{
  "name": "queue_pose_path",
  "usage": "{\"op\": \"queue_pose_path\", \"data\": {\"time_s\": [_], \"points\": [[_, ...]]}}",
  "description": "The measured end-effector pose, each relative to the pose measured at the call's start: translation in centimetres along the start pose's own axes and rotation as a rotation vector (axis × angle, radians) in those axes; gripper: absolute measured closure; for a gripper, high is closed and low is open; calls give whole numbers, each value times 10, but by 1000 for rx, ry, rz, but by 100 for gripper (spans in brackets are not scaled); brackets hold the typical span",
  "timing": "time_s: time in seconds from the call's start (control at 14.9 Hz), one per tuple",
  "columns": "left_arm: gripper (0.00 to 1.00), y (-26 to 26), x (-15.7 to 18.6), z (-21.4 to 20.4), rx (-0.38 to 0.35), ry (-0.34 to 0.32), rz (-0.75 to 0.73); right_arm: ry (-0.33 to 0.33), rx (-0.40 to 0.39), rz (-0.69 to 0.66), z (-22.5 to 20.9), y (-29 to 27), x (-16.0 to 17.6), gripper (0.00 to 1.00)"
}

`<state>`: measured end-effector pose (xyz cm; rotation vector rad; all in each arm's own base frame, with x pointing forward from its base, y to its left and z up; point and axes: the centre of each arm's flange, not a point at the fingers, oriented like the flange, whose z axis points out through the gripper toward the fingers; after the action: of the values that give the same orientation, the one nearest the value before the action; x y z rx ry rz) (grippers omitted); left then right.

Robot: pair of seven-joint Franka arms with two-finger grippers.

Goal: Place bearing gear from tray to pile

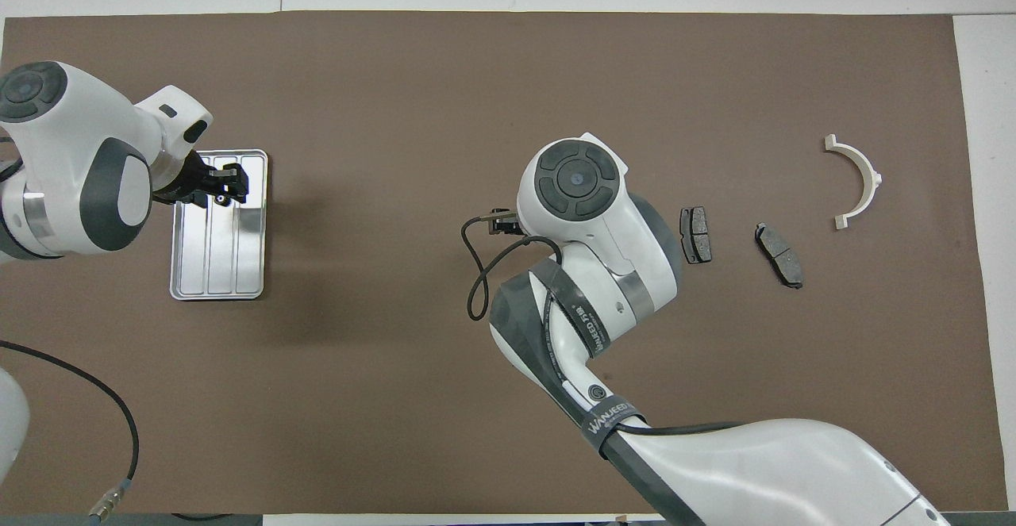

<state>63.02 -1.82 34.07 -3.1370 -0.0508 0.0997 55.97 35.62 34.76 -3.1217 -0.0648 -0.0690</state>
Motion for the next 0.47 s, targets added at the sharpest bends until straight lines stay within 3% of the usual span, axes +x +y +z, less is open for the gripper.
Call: {"op": "queue_pose_path", "data": {"time_s": [0.47], "points": [[40,-24,1,12,-3,63,-12,18,11,-7,25,-7,2,0]]}}
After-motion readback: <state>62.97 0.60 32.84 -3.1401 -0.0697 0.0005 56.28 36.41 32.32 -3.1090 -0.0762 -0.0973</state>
